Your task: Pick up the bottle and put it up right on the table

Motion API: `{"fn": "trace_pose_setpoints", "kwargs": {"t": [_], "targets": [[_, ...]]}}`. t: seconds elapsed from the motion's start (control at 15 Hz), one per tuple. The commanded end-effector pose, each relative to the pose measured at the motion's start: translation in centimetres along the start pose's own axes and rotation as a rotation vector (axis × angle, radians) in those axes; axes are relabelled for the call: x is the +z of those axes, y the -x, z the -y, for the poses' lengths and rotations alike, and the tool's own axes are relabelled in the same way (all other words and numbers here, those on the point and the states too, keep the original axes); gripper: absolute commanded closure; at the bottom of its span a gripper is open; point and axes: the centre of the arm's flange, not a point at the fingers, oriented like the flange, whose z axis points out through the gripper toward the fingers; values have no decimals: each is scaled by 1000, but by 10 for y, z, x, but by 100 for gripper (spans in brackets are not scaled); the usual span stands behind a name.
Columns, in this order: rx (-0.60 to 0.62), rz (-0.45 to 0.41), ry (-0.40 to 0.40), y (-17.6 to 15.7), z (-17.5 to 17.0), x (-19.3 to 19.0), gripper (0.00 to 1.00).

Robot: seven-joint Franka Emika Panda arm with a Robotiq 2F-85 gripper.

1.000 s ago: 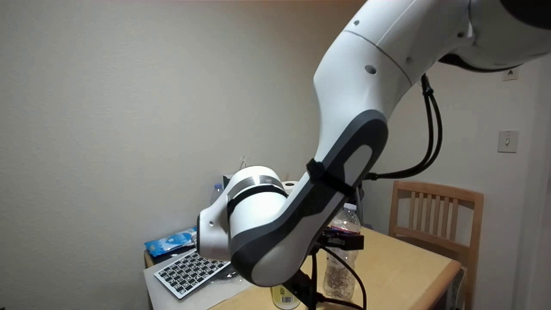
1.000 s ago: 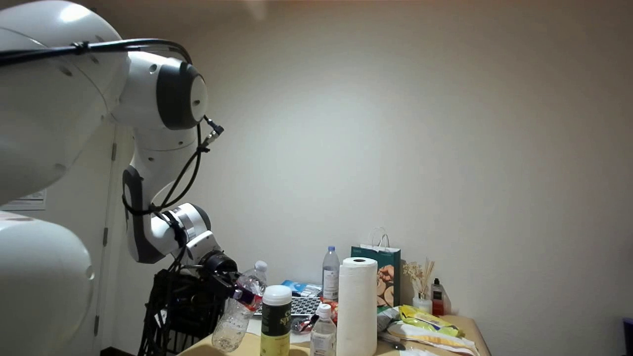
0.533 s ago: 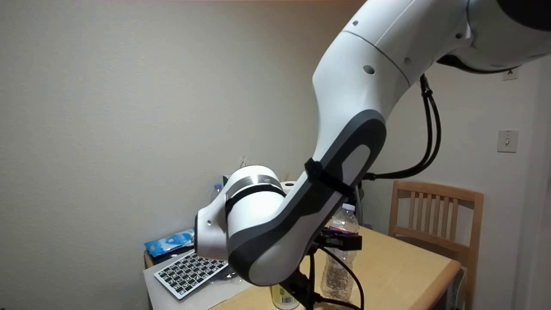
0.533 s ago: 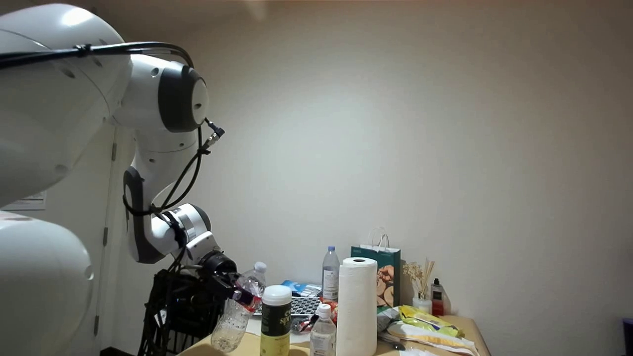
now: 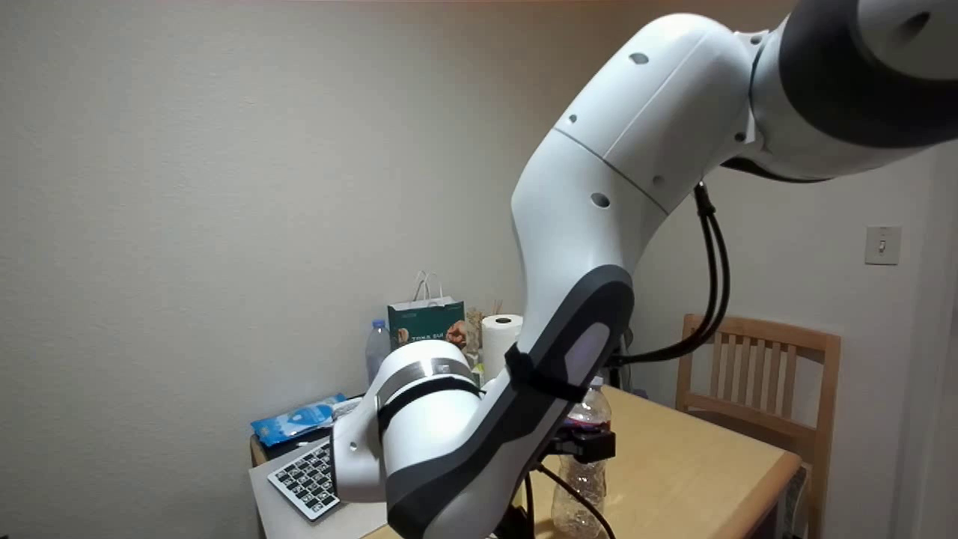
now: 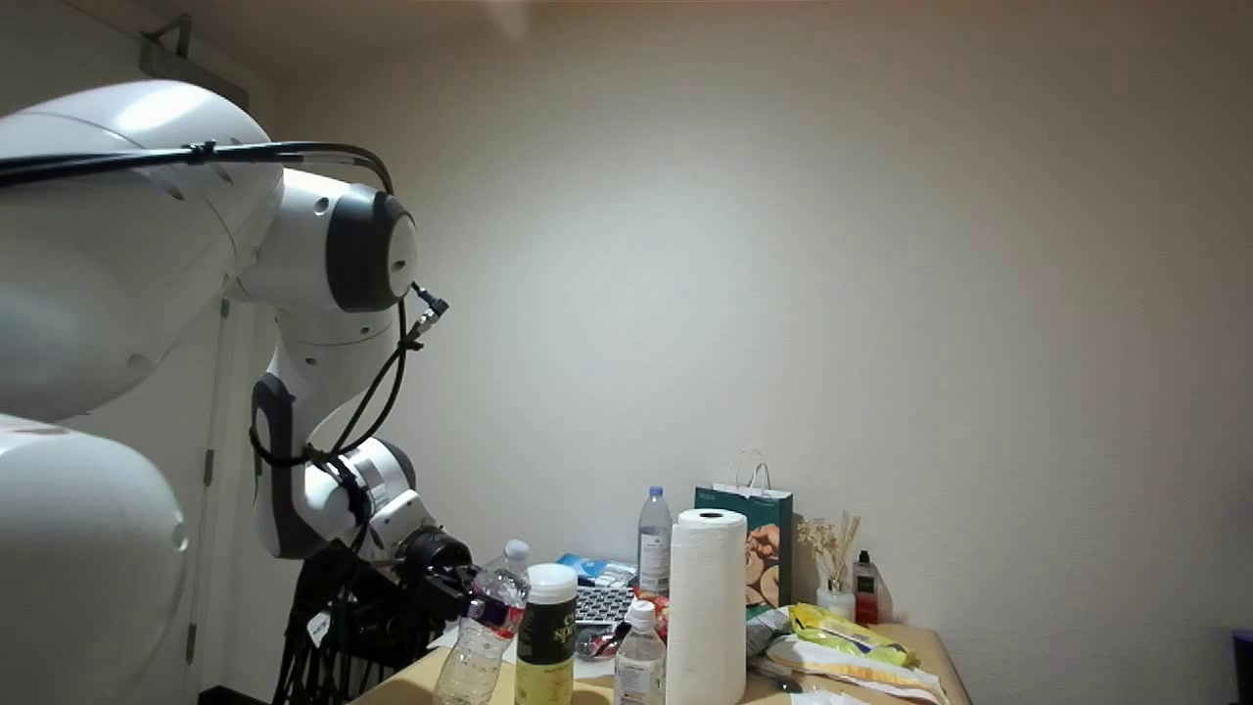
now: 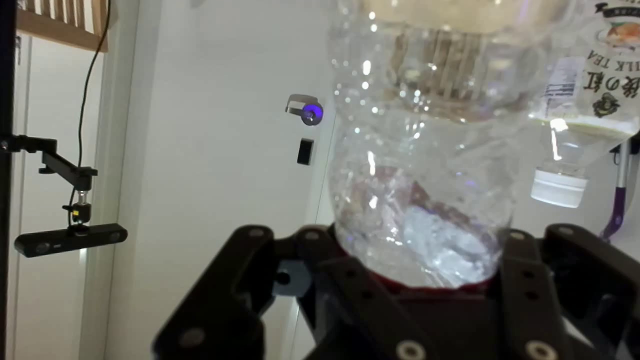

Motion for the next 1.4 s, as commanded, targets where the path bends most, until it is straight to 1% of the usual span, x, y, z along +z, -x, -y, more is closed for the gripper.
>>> {"fn": "trace_pose_setpoints", "kwargs": {"t": [0.0,0.4,0.47,0.53,0.67,0.73,1.07,1.33], "targets": [[65,-96,-3,17,18,-9,93],[91,-133,-56,47,33,-17,93],[59,-90,-49,41,27,-11,94],[56,-91,-51,46,28,-12,75],[54,-90,-50,47,28,-12,75],[55,-89,-50,47,28,-12,94],[57,-147,-55,66,27,-8,93],[59,-153,-63,79,27,-4,93]]}}
